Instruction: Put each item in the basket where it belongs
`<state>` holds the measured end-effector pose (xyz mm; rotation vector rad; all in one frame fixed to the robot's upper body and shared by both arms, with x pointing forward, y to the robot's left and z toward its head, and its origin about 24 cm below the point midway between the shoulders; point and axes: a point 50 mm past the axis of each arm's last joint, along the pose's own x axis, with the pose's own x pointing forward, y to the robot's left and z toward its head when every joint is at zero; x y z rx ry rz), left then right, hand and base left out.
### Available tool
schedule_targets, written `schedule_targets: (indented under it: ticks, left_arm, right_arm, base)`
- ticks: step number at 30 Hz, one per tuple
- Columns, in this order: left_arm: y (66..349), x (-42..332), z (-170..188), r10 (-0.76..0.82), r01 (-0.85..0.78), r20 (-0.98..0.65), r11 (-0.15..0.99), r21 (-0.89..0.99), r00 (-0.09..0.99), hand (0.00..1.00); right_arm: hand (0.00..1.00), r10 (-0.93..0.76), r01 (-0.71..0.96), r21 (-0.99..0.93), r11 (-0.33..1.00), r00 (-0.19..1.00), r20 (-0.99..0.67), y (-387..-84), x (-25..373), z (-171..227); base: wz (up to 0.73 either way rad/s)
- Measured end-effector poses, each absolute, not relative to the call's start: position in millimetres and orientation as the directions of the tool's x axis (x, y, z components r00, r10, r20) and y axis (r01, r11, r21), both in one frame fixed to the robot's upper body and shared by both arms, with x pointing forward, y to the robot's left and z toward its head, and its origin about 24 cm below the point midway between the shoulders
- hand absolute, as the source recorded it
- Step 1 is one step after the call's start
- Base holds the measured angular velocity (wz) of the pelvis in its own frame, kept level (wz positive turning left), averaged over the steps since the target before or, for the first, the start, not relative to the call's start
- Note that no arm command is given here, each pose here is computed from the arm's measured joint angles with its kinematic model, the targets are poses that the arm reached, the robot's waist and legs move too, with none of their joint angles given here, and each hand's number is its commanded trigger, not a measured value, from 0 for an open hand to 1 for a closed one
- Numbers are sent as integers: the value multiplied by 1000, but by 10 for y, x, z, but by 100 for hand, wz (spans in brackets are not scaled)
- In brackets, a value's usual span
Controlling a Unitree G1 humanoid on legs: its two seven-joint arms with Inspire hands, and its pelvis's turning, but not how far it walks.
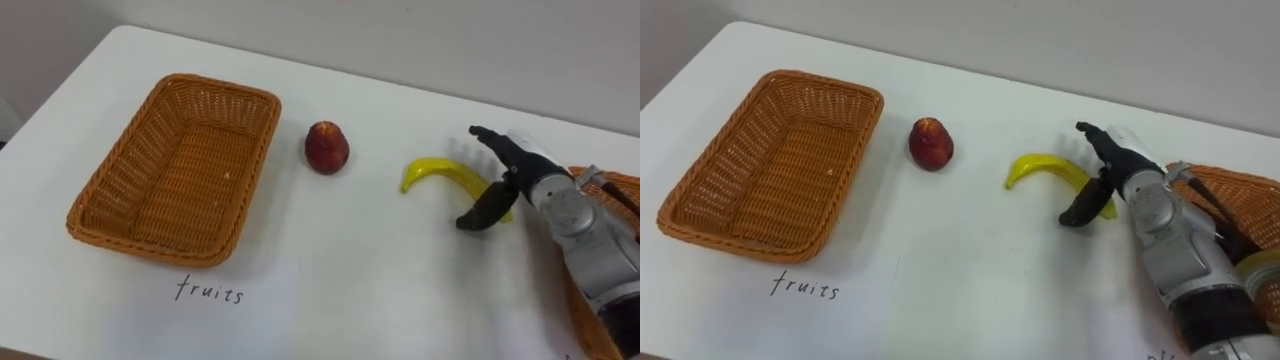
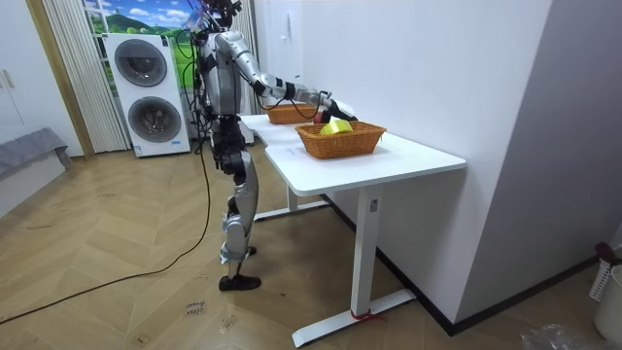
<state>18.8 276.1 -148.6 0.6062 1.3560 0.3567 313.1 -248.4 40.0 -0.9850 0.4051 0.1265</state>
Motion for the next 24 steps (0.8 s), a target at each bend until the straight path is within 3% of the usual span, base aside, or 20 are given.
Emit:
schedule_targets:
  ticks: [1, 24]
  left_arm:
    - [2761, 187, -1486, 570, 104, -798, 797, 595, 193, 0]
    - [2714, 236, -1515, 539, 99, -820, 821, 563, 192, 0]
  right_arm:
    - [100, -78, -285, -788, 545, 919, -386, -2480, 3137, 406]
    - [100, -6, -352, -803, 481, 915, -404, -2290, 3171, 385]
  base:
    - [0]
    - [1]
